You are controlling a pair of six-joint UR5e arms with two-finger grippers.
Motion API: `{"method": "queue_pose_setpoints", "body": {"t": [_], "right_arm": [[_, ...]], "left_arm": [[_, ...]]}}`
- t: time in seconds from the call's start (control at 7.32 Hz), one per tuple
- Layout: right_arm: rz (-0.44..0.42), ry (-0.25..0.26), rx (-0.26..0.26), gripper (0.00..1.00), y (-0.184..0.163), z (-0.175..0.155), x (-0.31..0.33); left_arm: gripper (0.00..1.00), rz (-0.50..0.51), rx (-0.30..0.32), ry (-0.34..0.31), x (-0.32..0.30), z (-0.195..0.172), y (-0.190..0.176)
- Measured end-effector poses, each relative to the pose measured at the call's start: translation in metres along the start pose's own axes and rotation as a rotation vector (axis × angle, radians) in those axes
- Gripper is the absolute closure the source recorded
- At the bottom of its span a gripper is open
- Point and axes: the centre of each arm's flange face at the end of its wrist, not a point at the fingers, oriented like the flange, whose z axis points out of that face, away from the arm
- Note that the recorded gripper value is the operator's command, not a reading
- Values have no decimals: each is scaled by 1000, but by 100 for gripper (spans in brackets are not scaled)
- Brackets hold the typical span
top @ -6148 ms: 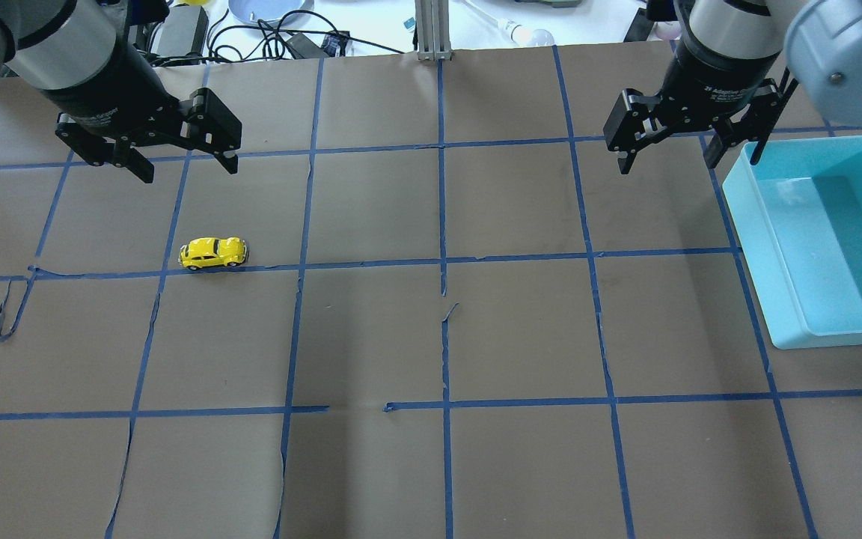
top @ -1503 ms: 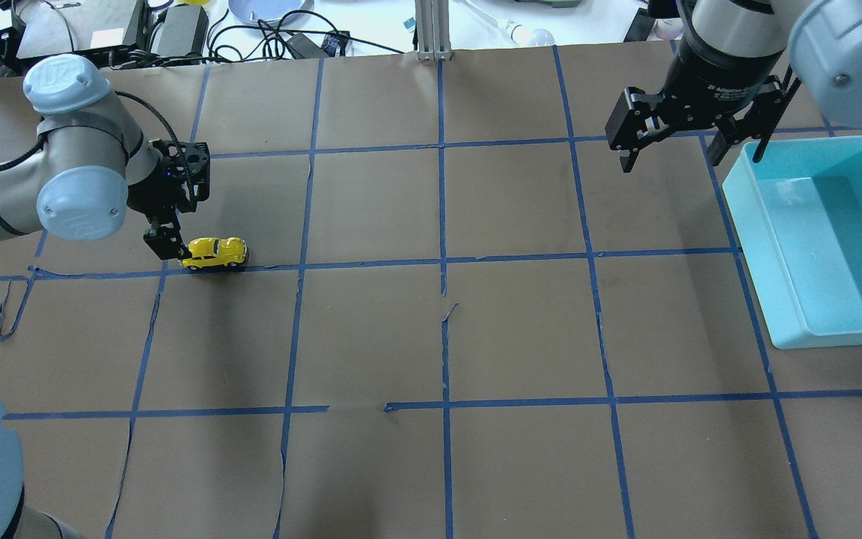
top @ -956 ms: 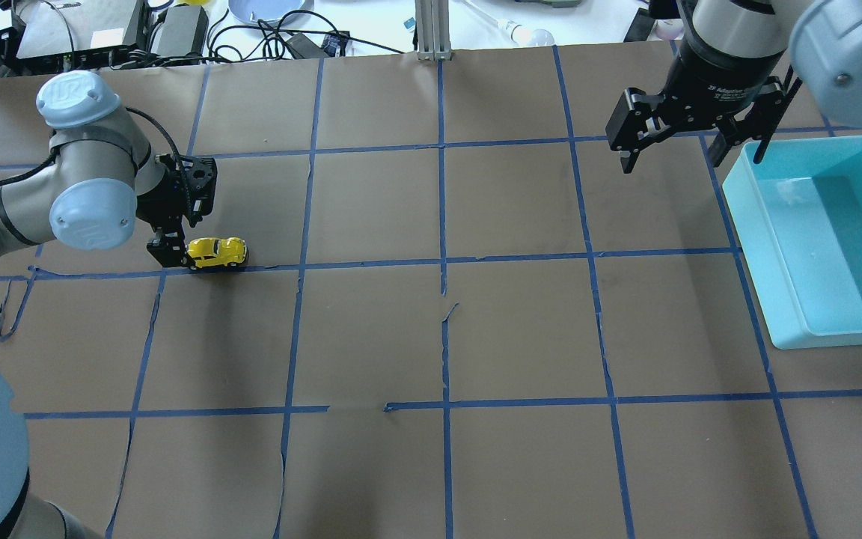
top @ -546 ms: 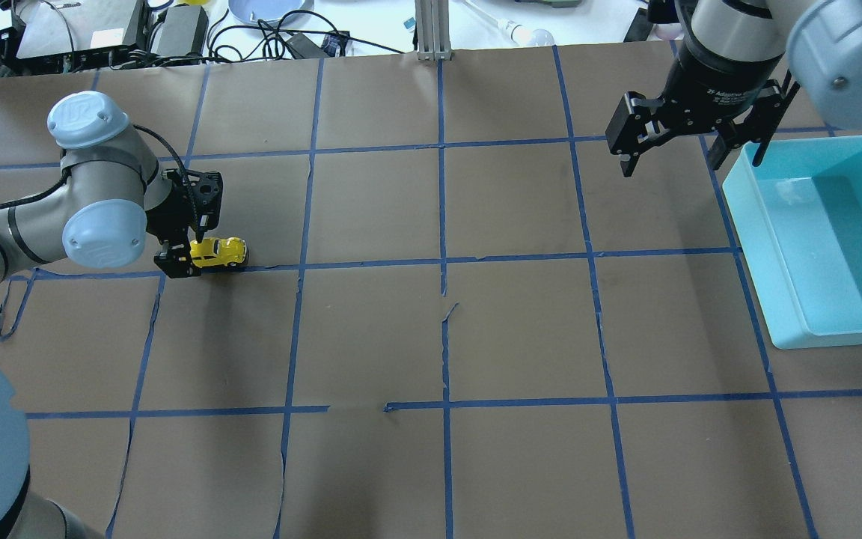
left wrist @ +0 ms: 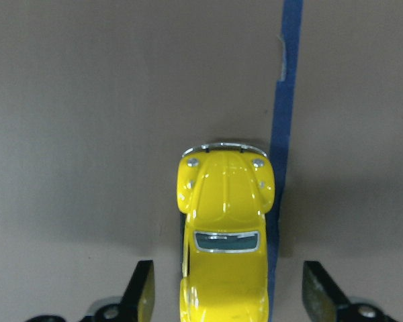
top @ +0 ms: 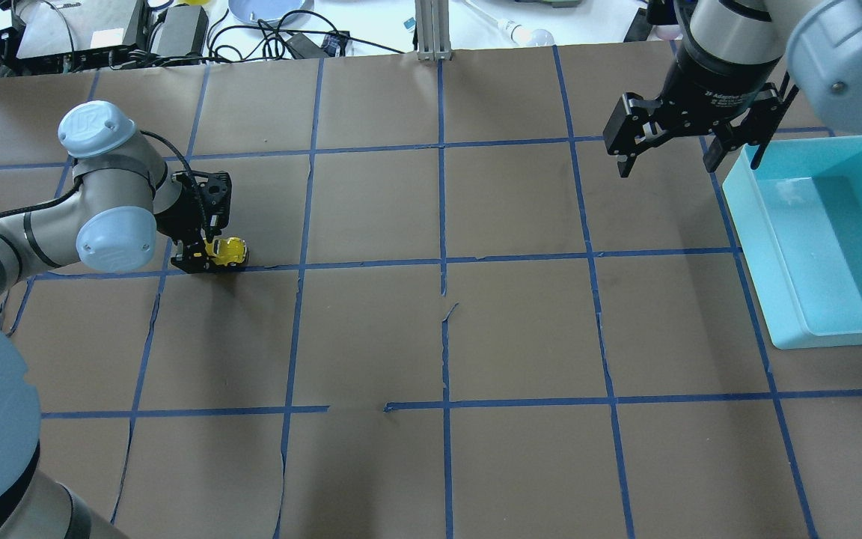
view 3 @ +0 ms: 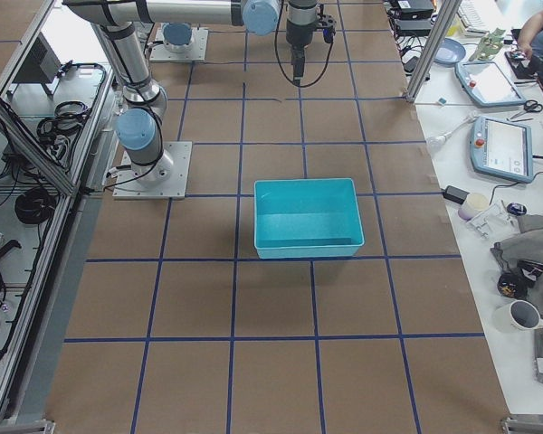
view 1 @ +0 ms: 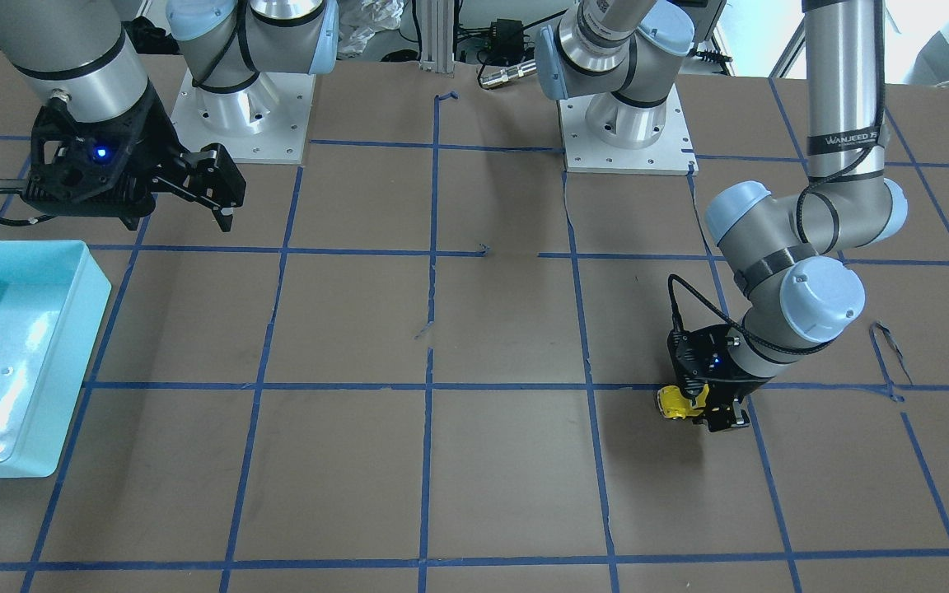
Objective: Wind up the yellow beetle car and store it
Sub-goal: 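Lower the left gripper over the yellow car and close on it, then drag the held car backward along the table with the left gripper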
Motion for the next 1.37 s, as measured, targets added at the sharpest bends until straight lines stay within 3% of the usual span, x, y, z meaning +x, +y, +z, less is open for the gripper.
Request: {"method": "queue_pose_setpoints", "body": {"t": [0.68, 1.37], "right_arm": [[-11, 3, 3, 0, 1, -2, 0], [-14, 5, 0, 0, 2, 1, 1]], "left_arm": [[73, -10, 1, -2, 0, -1, 16], [73, -32, 4, -3, 2, -1, 60]]}}
